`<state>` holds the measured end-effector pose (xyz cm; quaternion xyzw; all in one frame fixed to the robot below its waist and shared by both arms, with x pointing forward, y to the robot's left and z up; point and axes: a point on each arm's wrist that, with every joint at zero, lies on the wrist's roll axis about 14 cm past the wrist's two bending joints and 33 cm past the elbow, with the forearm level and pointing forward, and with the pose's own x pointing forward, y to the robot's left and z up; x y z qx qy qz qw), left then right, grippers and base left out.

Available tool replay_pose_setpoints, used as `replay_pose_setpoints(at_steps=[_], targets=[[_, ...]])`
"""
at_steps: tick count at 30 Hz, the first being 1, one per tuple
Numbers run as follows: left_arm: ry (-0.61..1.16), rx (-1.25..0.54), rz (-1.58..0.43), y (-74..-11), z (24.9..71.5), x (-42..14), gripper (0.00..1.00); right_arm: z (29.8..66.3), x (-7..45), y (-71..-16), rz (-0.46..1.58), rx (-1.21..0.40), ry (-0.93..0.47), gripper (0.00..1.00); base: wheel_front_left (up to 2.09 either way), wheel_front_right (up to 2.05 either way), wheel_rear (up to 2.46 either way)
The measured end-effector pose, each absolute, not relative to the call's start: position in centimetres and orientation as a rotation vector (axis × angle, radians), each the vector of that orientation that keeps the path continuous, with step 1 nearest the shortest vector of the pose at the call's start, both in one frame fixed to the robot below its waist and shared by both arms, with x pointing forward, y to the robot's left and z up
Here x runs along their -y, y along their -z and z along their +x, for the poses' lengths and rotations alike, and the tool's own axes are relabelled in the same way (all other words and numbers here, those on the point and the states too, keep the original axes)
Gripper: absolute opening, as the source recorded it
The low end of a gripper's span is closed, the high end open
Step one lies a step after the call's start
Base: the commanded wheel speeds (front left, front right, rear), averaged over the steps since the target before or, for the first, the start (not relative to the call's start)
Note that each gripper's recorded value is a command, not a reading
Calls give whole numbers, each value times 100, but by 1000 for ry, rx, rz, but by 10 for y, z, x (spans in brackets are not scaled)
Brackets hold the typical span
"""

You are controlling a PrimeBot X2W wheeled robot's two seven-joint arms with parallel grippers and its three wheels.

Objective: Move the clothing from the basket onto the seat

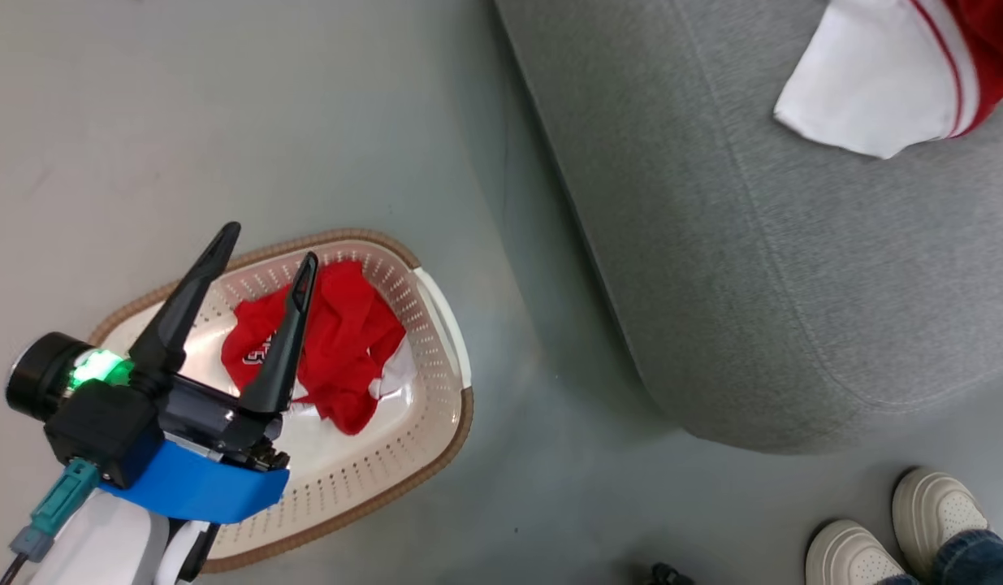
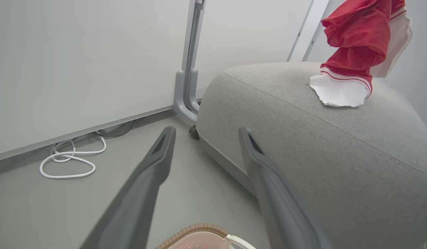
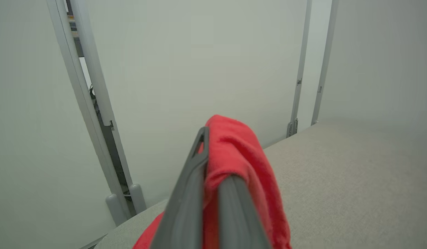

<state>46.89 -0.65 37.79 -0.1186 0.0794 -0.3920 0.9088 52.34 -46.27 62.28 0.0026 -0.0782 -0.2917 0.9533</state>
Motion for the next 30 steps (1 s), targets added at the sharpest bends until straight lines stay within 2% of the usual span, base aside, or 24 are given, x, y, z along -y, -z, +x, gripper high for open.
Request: replay_pose_setpoints(at_steps=[6, 9, 10, 11, 12, 23, 30], targets=[[780, -191, -244, -363, 473, -6, 100, 540, 462, -531, 43, -25, 630, 0, 0, 0, 0], [762, -200, -240, -361, 474, -11, 100, 537, 458, -492, 50, -128, 633, 0, 0, 0, 0], [759, -201, -239, -361, 473, -13, 100, 533, 457, -480, 44, -163, 633, 33, 0, 0, 0], [754, -200, -241, -362, 473, -13, 100, 530, 456, -468, 53, -195, 634, 49, 0, 0, 0], [752, -198, -244, -363, 473, -14, 100, 527, 454, -460, 67, -216, 636, 100, 0, 0, 0], [724, -158, -266, -391, 466, -12, 100, 501, 440, -455, 46, -245, 601, 100, 0, 0, 0], [691, -121, -274, -420, 457, -14, 100, 473, 409, -455, 70, -223, 530, 100, 0, 0, 0]])
